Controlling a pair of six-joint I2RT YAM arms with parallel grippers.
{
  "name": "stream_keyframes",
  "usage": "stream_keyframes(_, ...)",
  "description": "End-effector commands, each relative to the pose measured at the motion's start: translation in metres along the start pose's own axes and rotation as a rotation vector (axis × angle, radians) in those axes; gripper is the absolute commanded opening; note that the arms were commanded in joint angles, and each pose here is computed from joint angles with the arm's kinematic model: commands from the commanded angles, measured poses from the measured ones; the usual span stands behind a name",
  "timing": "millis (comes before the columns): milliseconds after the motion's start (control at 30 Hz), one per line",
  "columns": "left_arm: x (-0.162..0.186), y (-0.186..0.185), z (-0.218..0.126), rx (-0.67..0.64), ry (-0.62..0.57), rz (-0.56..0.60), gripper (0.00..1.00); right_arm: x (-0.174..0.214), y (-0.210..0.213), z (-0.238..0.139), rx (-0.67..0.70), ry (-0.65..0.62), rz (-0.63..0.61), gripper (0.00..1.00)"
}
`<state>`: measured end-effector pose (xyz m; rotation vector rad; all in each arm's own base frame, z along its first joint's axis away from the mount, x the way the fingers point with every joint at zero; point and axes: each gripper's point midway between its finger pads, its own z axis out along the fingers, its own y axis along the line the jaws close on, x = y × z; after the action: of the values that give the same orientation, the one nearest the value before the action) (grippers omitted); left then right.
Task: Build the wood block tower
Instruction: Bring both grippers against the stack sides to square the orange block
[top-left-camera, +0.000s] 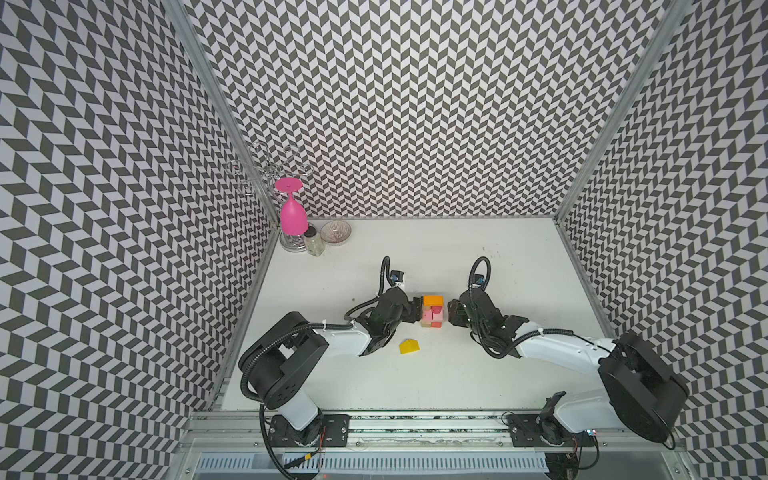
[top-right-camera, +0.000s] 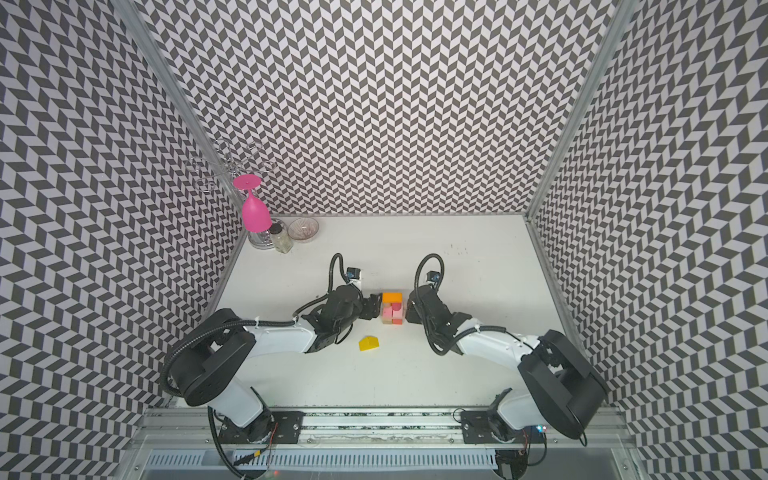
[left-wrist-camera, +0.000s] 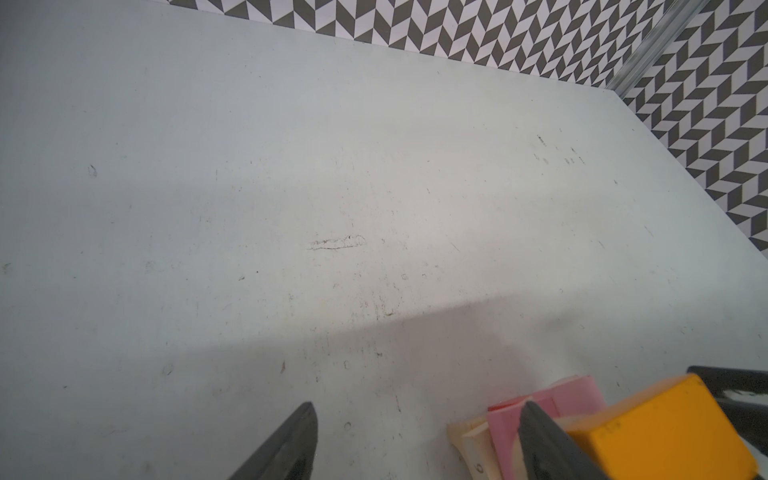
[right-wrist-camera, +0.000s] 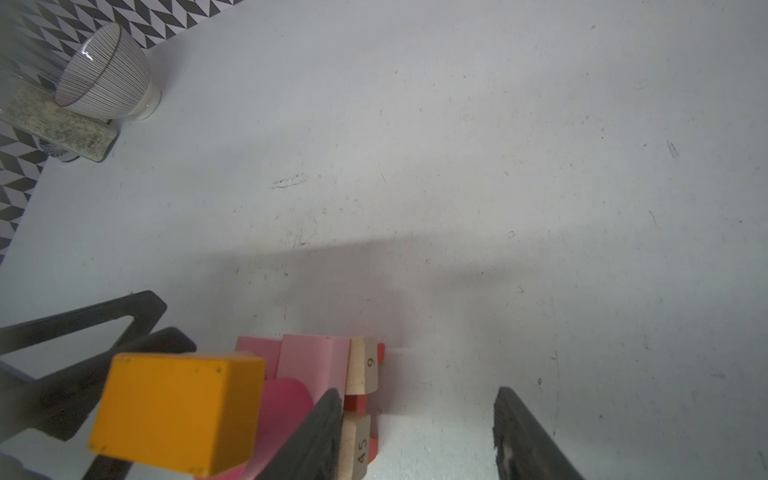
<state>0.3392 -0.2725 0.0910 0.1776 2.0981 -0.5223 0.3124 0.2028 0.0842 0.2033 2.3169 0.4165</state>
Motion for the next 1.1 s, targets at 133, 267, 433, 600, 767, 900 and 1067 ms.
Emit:
stream_keyframes(133,-0.004,-0.008,-0.001,0.042,-0.021,-0.002,0.77,-0.01,0.009,0.001,-0.032,-0.032,0.008,0.58)
stream_keyframes(267,-0.004,-0.007,-0.003,0.041,-0.024,-0.004,0.77,-0.01,0.009,0.001,-0.034,-0.032,0.008,0.58)
stream_keyframes(433,-0.005,-0.006,-0.006,0.043,-0.032,-0.008,0.77,-0.009,0.01,0.001,-0.039,-0.027,0.007,0.58)
stream_keyframes(600,-0.005,-0.006,-0.008,0.046,-0.037,-0.008,0.77,-0.011,0.009,-0.004,-0.021,-0.019,0.002,0.56)
stream_keyframes(767,-0.005,-0.005,-0.01,0.046,-0.044,-0.009,0.77,-0.012,0.009,-0.015,-0.053,-0.052,0.005,0.57)
stream_keyframes(900,-0.006,-0.004,-0.012,0.044,-0.055,-0.017,0.77,-0.01,0.005,-0.018,-0.077,-0.08,-0.008,0.57)
stream_keyframes(1067,-0.023,0.018,-0.033,-0.048,-0.137,-0.034,0.77,-0.015,0.014,-0.032,-0.112,-0.103,-0.049,0.57)
